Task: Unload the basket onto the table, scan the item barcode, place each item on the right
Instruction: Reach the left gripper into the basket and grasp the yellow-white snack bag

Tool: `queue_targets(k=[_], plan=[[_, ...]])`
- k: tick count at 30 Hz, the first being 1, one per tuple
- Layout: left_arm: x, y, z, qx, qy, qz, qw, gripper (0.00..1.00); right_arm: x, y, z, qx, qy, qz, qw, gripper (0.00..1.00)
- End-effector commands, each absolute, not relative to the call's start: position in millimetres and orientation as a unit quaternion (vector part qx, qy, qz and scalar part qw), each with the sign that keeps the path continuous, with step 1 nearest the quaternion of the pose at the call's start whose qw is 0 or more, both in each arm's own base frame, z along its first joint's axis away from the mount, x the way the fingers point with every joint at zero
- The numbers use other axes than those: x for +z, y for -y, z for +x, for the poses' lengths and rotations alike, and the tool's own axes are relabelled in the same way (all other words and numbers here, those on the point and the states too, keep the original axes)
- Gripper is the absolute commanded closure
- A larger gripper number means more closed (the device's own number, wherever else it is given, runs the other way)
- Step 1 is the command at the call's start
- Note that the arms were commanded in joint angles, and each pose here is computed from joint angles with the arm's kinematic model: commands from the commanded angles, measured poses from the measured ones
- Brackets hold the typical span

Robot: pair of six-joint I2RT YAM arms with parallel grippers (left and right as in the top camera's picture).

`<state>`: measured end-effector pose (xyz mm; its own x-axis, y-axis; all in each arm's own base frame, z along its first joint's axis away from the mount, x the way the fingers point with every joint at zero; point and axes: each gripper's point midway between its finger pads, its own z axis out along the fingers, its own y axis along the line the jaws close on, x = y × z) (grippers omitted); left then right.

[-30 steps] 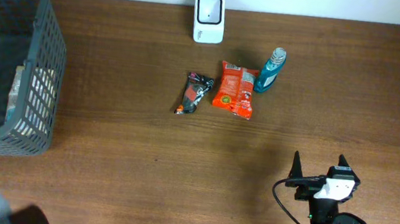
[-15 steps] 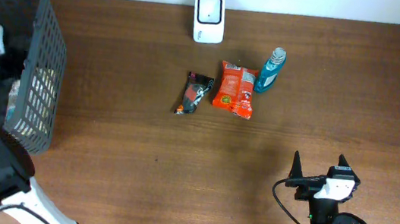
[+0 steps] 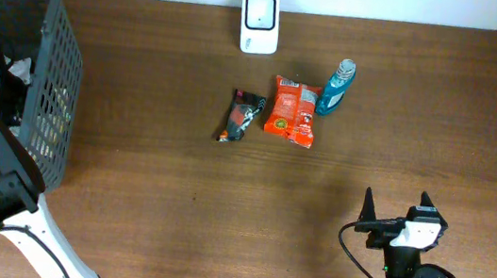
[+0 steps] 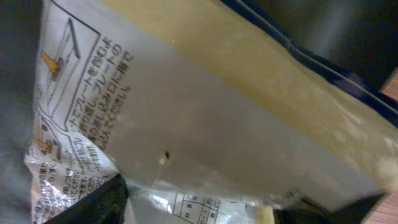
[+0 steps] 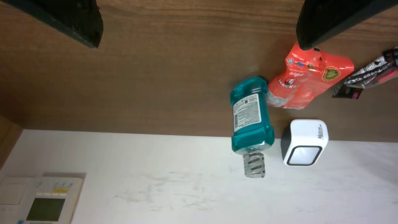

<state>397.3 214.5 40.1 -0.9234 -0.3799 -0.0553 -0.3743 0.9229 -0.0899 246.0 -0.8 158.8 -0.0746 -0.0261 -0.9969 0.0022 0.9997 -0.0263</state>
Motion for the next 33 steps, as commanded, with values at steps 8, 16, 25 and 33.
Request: queue_targets(k=[8, 16, 25, 33], plan=[[0.3, -218.9, 397.9, -0.038, -0.981, -0.190, 0.014, 1.00, 155.3, 4.5, 245.9, -0.014, -0.735, 0.002, 0.678, 0.02], [155.7, -220.8, 473.0, -0.131, -0.947, -0.208, 0.209, 1.00, 155.3, 4.5, 245.9, -0.014, -0.735, 0.002, 0.678, 0.02], [418.6, -167.6, 435.1, -0.101, -0.870, -0.104, 0.471, 1.00, 155.3, 4.5, 245.9, -0.014, -0.735, 0.002, 0.678, 0.02], [468.4, -17.8, 403.2, -0.198, -0.854, 0.038, 0.479, 1.00, 155.3, 4.5, 245.9, -0.014, -0.735, 0.002, 0.678, 0.01]])
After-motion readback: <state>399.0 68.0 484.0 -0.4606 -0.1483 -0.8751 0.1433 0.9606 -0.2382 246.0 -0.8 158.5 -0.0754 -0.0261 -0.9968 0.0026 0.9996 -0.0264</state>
